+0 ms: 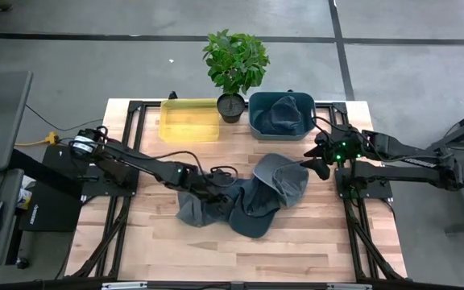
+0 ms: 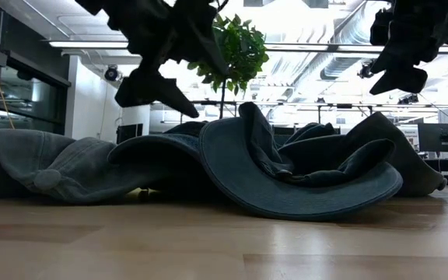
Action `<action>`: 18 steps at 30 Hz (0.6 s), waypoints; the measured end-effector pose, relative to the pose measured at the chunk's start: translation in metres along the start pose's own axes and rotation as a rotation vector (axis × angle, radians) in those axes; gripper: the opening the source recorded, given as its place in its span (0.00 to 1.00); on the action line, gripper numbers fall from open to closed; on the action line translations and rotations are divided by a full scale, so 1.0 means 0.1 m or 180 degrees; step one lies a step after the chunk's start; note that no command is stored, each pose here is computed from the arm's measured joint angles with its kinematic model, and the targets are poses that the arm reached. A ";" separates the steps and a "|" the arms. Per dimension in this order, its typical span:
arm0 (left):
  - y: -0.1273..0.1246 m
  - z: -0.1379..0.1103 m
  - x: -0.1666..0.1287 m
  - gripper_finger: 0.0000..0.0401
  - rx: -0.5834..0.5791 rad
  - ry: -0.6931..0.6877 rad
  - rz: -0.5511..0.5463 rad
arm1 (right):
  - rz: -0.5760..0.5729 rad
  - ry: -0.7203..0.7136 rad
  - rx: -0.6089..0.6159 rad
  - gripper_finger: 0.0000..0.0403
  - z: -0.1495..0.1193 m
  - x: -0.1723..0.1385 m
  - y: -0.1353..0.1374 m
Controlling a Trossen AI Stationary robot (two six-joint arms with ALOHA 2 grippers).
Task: Pick & Place hat
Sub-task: Put the right blue cap into the blue bin
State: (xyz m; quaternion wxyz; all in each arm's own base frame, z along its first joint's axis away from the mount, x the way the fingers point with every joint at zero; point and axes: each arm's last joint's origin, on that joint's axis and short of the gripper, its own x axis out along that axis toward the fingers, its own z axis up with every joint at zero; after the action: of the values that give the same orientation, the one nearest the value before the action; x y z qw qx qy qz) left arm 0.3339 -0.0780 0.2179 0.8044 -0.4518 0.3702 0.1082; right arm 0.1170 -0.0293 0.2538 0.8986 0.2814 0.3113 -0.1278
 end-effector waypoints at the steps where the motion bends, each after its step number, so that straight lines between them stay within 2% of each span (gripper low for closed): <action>1: 0.01 -0.01 0.04 0.69 -0.0042 0.0029 -0.0004 | 0.0000 0.0000 0.0000 0.62 0.00 0.00 0.00; 6: 0.00 -0.03 0.20 0.69 -0.0185 0.0276 -0.0051 | -0.0012 -0.0005 0.0000 0.62 0.00 0.00 0.00; 8: 0.02 -0.04 0.29 0.69 -0.0197 0.0386 0.0057 | -0.0012 -0.0006 0.0000 0.62 0.00 0.00 0.00; 13: -0.14 0.03 0.37 0.69 -0.0148 0.0351 -0.0008 | -0.0014 -0.0004 0.0000 0.62 0.00 0.00 0.00; 18: -0.19 0.06 0.44 0.69 -0.0131 0.0491 0.0359 | -0.0019 -0.0006 0.0000 0.62 0.00 0.00 0.00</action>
State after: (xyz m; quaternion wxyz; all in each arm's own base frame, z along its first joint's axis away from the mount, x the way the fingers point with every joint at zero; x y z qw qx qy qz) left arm 0.3777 -0.0909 0.2017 0.7567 -0.4537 0.4536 0.1258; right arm 0.1170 -0.0295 0.2536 0.8985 0.2805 0.3113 -0.1307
